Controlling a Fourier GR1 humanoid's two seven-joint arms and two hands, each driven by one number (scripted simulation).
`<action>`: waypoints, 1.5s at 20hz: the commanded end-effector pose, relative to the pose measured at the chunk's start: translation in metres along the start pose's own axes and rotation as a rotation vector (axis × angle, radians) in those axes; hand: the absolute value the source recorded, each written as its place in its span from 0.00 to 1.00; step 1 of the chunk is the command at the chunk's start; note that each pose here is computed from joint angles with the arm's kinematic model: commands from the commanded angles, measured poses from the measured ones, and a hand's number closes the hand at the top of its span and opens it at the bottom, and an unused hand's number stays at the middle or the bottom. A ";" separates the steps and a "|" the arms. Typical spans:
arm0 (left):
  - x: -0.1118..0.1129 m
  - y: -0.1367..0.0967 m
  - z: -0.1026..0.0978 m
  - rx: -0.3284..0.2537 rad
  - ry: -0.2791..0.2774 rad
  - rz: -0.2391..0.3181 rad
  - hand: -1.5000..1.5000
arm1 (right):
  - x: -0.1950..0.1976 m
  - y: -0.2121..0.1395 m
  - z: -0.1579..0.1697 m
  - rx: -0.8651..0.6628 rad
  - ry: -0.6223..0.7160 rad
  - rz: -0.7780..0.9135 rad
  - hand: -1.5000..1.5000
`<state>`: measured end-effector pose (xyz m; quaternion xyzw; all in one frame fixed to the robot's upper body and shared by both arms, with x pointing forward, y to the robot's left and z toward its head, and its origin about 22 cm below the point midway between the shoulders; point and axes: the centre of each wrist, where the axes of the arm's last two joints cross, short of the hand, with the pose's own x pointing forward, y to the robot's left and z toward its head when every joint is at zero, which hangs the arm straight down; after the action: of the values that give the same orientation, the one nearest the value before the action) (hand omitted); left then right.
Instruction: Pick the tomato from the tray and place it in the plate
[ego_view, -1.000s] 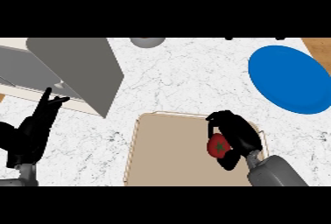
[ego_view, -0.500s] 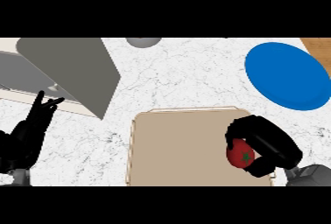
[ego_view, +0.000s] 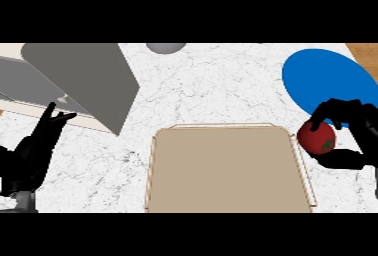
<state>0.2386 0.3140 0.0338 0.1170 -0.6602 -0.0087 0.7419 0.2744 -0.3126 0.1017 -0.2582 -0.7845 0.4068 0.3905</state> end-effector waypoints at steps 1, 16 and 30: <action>0.001 -0.027 -0.021 -0.079 0.034 0.009 0.50 | -0.023 -0.039 0.002 -0.084 0.100 -0.062 1.00; 0.004 -0.044 -0.036 -0.125 0.015 0.013 0.50 | -0.131 -0.080 -0.010 -0.112 0.305 -0.024 1.00; 0.013 -0.043 -0.027 -0.150 -0.001 -0.002 0.50 | -0.167 -0.062 0.007 0.105 0.325 -0.150 0.00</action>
<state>0.2586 0.2955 0.0403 0.0890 -0.6749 -0.0391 0.7315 0.3556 -0.4650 0.0862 -0.2625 -0.6838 0.3827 0.5630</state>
